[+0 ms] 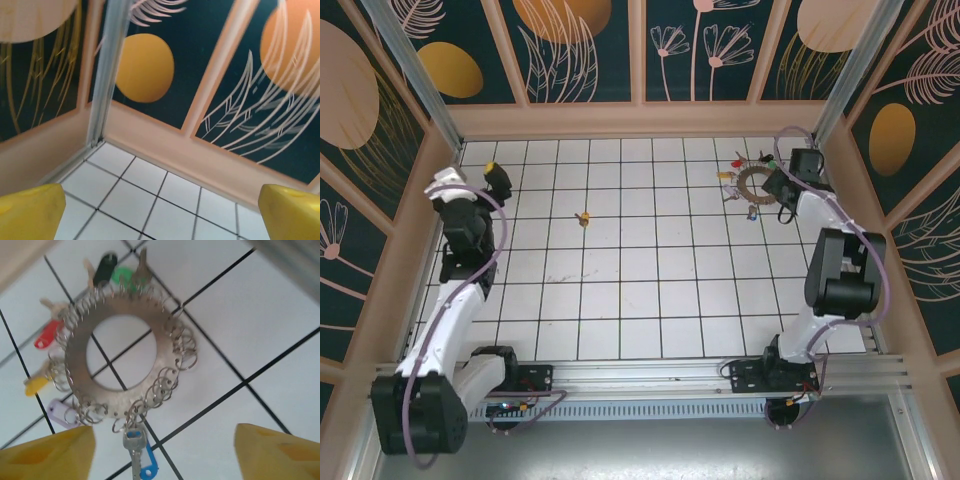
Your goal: Put the keys on the keyring
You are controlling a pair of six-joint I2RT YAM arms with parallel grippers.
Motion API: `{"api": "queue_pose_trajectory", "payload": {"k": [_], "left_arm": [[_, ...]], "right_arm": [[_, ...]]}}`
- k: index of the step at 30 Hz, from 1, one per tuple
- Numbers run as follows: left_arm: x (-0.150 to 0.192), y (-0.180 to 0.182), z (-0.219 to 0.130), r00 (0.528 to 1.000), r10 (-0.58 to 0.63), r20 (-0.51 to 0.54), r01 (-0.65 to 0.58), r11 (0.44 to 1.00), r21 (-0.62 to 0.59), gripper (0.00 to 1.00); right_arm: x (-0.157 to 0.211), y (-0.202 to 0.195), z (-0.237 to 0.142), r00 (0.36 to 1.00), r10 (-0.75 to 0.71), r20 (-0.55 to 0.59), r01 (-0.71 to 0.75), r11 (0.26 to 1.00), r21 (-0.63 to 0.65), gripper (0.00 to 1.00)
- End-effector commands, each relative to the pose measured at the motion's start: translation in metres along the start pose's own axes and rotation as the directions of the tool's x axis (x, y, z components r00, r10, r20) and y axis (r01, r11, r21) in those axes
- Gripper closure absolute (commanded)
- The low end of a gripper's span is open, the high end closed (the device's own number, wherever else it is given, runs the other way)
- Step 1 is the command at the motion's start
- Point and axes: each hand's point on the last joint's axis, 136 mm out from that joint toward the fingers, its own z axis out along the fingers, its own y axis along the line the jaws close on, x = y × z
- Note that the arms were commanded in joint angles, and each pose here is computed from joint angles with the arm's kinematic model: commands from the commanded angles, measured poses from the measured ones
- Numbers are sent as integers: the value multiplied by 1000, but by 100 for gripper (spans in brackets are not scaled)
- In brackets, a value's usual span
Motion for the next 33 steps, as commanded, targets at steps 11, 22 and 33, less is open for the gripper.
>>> {"api": "queue_pose_trajectory", "payload": {"k": [11,22,33], "left_arm": [[86,-42,-21,894,171,-413,-41,951,305,1],[138,-30,-6,830,136,-541,6,967,254,1],[144,-27,-4,823,107,-558,28,973,228,1]], "right_arm": [[12,-6,57,953,-198,-229,216,975,55,42],[19,-8,91,940,-166,-298,204,974,100,55],[20,-13,104,925,-199,-324,270,943,194,58]]}}
